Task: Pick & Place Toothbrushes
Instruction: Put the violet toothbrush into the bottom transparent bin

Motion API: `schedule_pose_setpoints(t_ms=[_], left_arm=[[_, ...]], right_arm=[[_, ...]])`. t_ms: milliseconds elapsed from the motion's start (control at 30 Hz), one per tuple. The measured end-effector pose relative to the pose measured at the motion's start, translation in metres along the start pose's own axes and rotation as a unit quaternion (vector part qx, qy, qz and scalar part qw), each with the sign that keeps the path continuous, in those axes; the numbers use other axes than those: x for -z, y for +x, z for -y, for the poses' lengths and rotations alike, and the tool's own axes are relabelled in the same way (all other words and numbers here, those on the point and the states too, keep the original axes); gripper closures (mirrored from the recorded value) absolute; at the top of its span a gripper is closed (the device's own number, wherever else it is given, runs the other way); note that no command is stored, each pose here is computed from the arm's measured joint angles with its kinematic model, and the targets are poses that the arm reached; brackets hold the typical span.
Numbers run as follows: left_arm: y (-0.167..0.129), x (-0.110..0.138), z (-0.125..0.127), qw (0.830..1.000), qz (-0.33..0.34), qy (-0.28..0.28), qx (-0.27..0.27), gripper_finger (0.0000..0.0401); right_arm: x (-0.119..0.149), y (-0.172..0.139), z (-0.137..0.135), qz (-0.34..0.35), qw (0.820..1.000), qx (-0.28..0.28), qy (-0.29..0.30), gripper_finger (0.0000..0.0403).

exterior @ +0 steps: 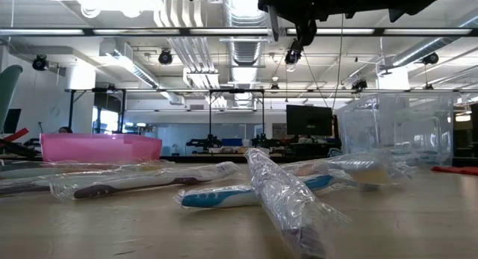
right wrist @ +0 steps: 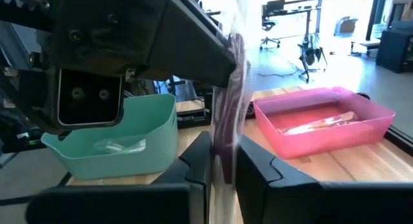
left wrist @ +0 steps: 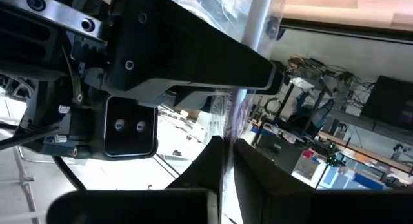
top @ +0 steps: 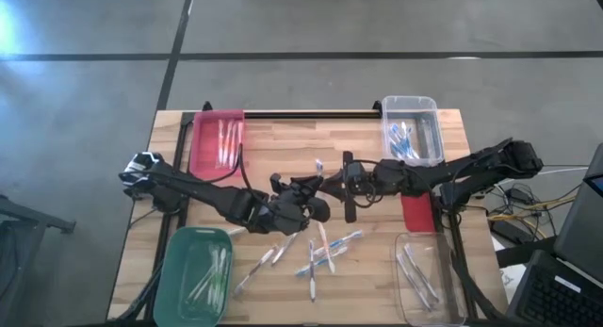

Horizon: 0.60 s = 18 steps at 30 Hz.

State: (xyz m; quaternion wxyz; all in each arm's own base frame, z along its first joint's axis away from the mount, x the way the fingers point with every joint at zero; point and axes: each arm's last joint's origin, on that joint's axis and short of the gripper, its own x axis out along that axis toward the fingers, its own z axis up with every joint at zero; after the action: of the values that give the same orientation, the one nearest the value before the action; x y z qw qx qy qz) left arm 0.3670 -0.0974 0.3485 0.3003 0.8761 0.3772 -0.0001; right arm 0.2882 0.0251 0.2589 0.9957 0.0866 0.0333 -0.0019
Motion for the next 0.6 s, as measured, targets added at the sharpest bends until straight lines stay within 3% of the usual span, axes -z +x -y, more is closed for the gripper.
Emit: schedule_pose_setpoints(t_ms=[133, 400, 600], left_arm=[[0.0001, -0.0004, -0.0003, 1.000, 0.009, -0.015, -0.006, 0.0361], [0.0004, -0.0007, -0.0007, 0.990, 0.020, -0.139, -0.010, 0.0319], [-0.0001, 0.0008, 0.0010, 0.962, -0.032, -0.271, 0.012, 0.0310]], right_arm=[[0.0002, 0.0000, 0.0000, -0.001, 1.000, 0.000, -0.001, 0.0362], [0.0003, -0.0001, -0.0003, -0.002, 1.000, -0.002, -0.010, 0.0378], [-0.0003, -0.0003, 0.0004, 0.000, 1.000, 0.005, -0.013, 0.0376]])
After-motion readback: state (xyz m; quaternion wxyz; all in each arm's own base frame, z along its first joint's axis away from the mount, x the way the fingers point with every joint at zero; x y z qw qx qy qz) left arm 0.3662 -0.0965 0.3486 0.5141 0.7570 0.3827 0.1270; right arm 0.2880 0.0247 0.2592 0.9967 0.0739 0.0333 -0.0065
